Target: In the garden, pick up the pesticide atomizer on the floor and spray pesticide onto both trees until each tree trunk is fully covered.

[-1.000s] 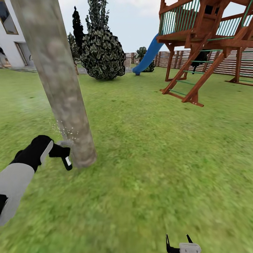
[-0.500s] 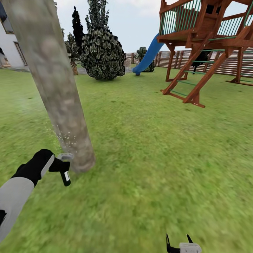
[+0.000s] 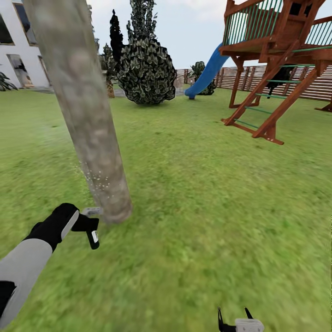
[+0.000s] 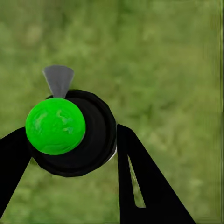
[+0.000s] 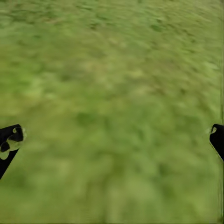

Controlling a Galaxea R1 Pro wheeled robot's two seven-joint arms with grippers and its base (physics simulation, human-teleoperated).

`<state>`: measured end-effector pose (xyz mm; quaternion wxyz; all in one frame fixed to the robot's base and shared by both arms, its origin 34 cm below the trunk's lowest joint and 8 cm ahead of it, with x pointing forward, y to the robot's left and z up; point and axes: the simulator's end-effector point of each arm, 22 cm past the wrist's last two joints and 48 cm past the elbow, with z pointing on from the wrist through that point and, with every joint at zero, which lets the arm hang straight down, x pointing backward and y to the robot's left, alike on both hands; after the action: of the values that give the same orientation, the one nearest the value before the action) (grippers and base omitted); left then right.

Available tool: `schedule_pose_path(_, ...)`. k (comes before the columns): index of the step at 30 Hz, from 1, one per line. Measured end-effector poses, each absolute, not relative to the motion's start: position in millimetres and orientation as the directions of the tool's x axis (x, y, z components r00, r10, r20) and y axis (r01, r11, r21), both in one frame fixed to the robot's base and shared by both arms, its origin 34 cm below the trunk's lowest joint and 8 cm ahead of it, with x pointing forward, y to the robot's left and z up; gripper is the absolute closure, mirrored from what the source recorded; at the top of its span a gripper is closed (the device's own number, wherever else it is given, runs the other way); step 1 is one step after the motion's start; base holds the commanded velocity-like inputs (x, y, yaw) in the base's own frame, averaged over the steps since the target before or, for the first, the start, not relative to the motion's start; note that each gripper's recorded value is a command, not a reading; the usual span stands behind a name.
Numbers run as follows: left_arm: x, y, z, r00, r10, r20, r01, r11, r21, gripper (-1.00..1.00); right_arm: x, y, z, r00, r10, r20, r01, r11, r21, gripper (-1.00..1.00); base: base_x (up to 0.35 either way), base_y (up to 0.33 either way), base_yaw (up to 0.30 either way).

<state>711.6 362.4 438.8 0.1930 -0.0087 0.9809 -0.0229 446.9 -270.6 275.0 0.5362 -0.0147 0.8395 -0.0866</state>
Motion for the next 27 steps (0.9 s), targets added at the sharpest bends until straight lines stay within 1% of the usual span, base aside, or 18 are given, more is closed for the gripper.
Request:
schedule_pose_path(2, 713, 365, 437, -0.925, -0.018, -0.379, -0.018, 1.000, -0.005, 1.00, 447, -271, 275, -0.425, -0.119, -0.898, 0.068, 0.984, -0.162, -1.00, 0.093, -0.262, 0.003)
schedule_pose_path(4, 716, 349, 428, -0.912, -0.006, -0.411, -0.005, 1.000, -0.003, 1.00, 447, -271, 275, -0.425, -0.119, -0.897, 0.068, 0.984, -0.162, -1.00, 0.102, -0.263, 0.000)
schedule_pose_path(9, 671, 363, 383, -0.939, -0.006, -0.344, -0.016, 1.000, 0.024, 1.00, 447, -270, 275, -0.425, -0.118, -0.898, 0.068, 0.985, -0.161, -1.00, 0.008, -0.268, 0.000)
schedule_pose_path(13, 663, 366, 377, -0.943, -0.011, -0.334, -0.021, 0.999, 0.025, 1.00, 447, -270, 275, -0.425, -0.118, -0.898, 0.068, 0.985, -0.161, -1.00, -0.005, -0.254, 0.031)
schedule_pose_path(15, 671, 366, 379, -0.929, -0.007, -0.370, -0.017, 1.000, 0.024, 1.00, 447, -270, 275, -0.425, -0.118, -0.898, 0.068, 0.985, -0.161, -1.00, 0.039, -0.062, 0.232)
schedule_pose_path(18, 672, 365, 380, -0.926, -0.011, -0.376, -0.019, 1.000, 0.019, 1.00, 447, -270, 275, -0.425, -0.117, -0.898, 0.068, 0.985, -0.161, -1.00, 0.037, -0.009, 0.271)
schedule_pose_path(22, 672, 366, 380, -0.926, -0.012, -0.377, -0.021, 1.000, 0.019, 1.00, 447, -270, 275, -0.425, -0.117, -0.898, 0.068, 0.985, -0.161, -1.00, 0.285, -0.001, 0.274)
schedule_pose_path(24, 673, 365, 380, -0.926, -0.011, -0.378, -0.020, 1.000, 0.018, 1.00, 447, -270, 275, -0.424, -0.117, -0.898, 0.068, 0.985, -0.160, -1.00, 0.333, -0.019, 0.096)
schedule_pose_path(27, 674, 364, 380, -0.924, -0.011, -0.381, -0.019, 1.000, 0.017, 1.00, 447, -270, 275, -0.424, -0.117, -0.898, 0.068, 0.985, -0.161, -1.00, 0.228, -0.182, 0.009)
